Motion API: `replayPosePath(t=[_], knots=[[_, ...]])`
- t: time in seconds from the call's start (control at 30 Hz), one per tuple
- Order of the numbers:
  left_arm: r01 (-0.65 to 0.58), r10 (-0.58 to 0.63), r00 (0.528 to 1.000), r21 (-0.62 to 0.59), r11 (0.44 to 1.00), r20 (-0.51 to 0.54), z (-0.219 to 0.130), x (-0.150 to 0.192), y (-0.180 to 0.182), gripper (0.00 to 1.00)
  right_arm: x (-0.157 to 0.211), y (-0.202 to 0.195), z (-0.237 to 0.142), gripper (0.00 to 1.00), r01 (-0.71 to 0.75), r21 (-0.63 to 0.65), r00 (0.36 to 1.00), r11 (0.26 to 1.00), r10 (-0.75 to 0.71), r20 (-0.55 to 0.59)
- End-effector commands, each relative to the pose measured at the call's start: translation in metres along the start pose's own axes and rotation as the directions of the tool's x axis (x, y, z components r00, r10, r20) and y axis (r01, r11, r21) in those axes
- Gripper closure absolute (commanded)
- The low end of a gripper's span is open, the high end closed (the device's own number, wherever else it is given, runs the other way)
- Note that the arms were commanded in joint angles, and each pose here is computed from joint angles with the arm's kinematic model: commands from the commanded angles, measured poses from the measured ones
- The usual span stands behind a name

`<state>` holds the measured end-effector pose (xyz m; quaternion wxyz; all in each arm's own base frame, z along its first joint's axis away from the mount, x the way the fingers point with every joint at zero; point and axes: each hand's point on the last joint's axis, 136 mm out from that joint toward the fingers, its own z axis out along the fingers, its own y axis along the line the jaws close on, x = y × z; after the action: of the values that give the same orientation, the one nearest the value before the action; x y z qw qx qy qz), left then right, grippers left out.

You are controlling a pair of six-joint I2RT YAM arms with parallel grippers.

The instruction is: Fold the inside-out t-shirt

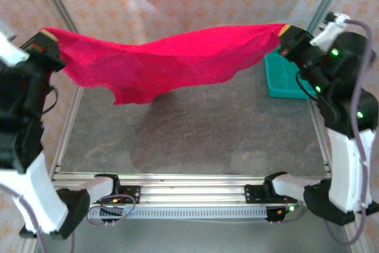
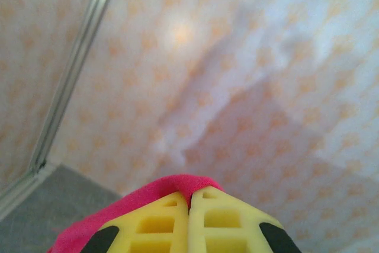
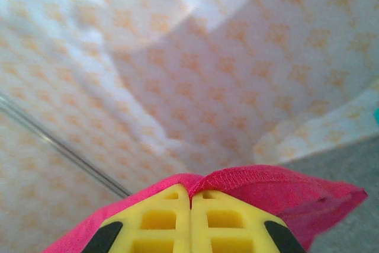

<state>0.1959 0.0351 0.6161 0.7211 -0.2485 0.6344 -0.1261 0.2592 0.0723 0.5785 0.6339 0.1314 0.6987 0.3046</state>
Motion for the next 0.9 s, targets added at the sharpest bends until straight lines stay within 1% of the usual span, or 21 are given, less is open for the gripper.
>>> replayPosePath(t=[0.0, 0.07, 0.13, 0.17, 0.23, 0.3, 0.33, 0.4, 0.47, 0.5, 0.6, 0.67, 0.7, 0.73, 0.77, 0.8, 0.83, 0.87], knots=[[-0.031, 0.027, 0.984, 0.017, 0.999, 0.176, -0.040, -0.042, -0.004, 1.00, -0.016, 0.026, -0.036, 1.00, -0.014, -0.137, 0.998, 0.990, 0.022, 0.061], [-0.049, 0.041, 0.977, 0.032, 0.998, 0.210, -0.055, -0.051, -0.007, 1.00, -0.015, 0.027, -0.045, 1.00, -0.017, -0.144, 0.998, 0.989, 0.025, 0.056], [-0.068, 0.059, 0.975, 0.037, 0.997, 0.214, -0.058, -0.055, -0.009, 1.00, -0.012, 0.022, -0.044, 1.00, -0.015, -0.120, 0.999, 0.993, 0.020, 0.047], [-0.078, 0.070, 0.976, 0.033, 0.996, 0.205, -0.053, -0.053, -0.010, 1.00, -0.010, 0.018, -0.040, 1.00, -0.012, -0.099, 0.999, 0.995, 0.016, 0.043], [-0.091, 0.085, 0.983, 0.027, 0.996, 0.165, -0.033, -0.045, -0.012, 1.00, -0.003, 0.006, -0.026, 1.00, -0.008, -0.046, 1.000, 0.999, 0.009, 0.022], [-0.098, 0.095, 0.992, 0.033, 0.995, 0.080, 0.002, -0.025, -0.014, 1.00, 0.010, -0.006, -0.005, 1.00, -0.015, -0.002, 1.000, 1.000, 0.015, -0.013], [-0.099, 0.098, 0.995, 0.036, 0.994, 0.025, 0.026, -0.009, -0.014, 1.00, 0.020, -0.013, 0.009, 1.00, -0.022, 0.023, 0.999, 1.000, 0.022, -0.035], [-0.094, 0.097, 0.991, 0.033, 0.995, -0.093, 0.077, 0.030, -0.010, 1.00, 0.042, -0.035, 0.038, 1.00, -0.025, 0.090, 0.997, 0.996, 0.031, -0.074], [-0.098, 0.098, 0.968, 0.012, 0.995, -0.231, 0.139, 0.086, 0.003, 1.00, 0.073, -0.065, 0.071, 1.00, -0.021, 0.176, 0.992, 0.984, 0.043, -0.119], [-0.104, 0.098, 0.954, -0.007, 0.995, -0.285, 0.164, 0.112, 0.011, 1.00, 0.091, -0.082, 0.089, 1.00, -0.022, 0.227, 0.988, 0.974, 0.056, -0.144], [-0.157, 0.108, 0.881, -0.068, 0.985, -0.461, 0.240, 0.205, 0.038, 1.00, 0.149, -0.140, 0.136, 1.00, -0.005, 0.356, 0.975, 0.934, 0.083, -0.204], [-0.192, 0.106, 0.828, -0.101, 0.976, -0.550, 0.276, 0.255, 0.050, 1.00, 0.183, -0.176, 0.163, 1.00, 0.015, 0.420, 0.970, 0.908, 0.089, -0.228], [-0.212, 0.106, 0.795, -0.110, 0.971, -0.597, 0.295, 0.285, 0.055, 1.00, 0.194, -0.191, 0.171, 1.00, 0.029, 0.453, 0.968, 0.891, 0.087, -0.234], [-0.235, 0.098, 0.755, -0.127, 0.964, -0.648, 0.312, 0.318, 0.063, 1.00, 0.211, -0.211, 0.184, 0.97, 0.046, 0.495, 0.963, 0.868, 0.094, -0.254], [-0.249, 0.095, 0.726, -0.132, 0.959, -0.681, 0.324, 0.342, 0.067, 0.87, 0.223, -0.225, 0.192, 0.85, 0.059, 0.523, 0.956, 0.850, 0.103, -0.275], [-0.267, 0.086, 0.695, -0.145, 0.953, -0.714, 0.335, 0.366, 0.073, 0.53, 0.235, -0.240, 0.199, 0.61, 0.068, 0.558, 0.945, 0.827, 0.125, -0.301], [-0.294, 0.079, 0.662, -0.161, 0.942, -0.745, 0.341, 0.388, 0.081, 0.27, 0.247, -0.251, 0.205, 0.43, 0.081, 0.586, 0.931, 0.806, 0.148, -0.333], [-0.320, 0.073, 0.646, -0.183, 0.930, -0.760, 0.344, 0.401, 0.089, 0.09, 0.256, -0.259, 0.208, 0.36, 0.095, 0.612, 0.920, 0.785, 0.165, -0.355]])
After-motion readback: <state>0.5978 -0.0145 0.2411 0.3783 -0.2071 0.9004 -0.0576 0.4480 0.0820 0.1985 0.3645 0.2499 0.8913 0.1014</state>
